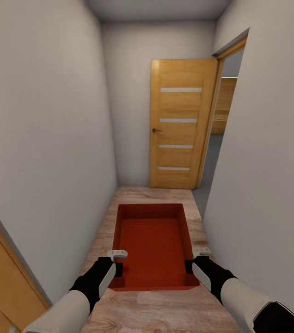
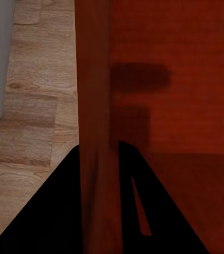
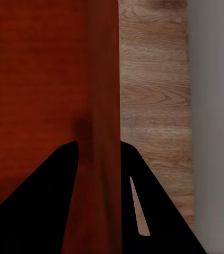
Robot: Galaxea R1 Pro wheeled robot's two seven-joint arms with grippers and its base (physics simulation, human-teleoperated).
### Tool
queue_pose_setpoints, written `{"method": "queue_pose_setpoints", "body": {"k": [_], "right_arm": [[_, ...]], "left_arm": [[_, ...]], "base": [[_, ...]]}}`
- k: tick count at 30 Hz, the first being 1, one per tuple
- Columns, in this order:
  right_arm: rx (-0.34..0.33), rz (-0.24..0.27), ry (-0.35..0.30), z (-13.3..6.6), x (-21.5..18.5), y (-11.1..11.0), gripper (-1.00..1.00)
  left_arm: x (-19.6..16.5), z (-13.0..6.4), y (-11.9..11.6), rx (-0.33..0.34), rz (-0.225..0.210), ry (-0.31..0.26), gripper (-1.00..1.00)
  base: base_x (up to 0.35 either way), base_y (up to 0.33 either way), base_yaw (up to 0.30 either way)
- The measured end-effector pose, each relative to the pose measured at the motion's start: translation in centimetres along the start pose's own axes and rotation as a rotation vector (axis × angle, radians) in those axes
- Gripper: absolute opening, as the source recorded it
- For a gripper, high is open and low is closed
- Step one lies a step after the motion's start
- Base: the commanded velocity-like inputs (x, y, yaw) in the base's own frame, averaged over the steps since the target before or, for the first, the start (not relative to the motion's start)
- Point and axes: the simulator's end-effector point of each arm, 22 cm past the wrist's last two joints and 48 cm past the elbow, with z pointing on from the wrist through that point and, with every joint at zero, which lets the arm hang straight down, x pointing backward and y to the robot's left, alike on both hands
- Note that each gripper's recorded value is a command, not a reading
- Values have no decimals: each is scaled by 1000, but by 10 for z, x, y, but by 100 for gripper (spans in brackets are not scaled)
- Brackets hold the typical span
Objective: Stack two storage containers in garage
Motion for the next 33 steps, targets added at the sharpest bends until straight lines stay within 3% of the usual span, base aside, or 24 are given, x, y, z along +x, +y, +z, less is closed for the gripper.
{"method": "queue_pose_setpoints", "body": {"k": [33], "right_arm": [[1, 0, 0, 0, 0, 0, -100]], "left_arm": [[0, 0, 0, 0, -1, 0, -100]], "base": [[322, 0, 0]]}}
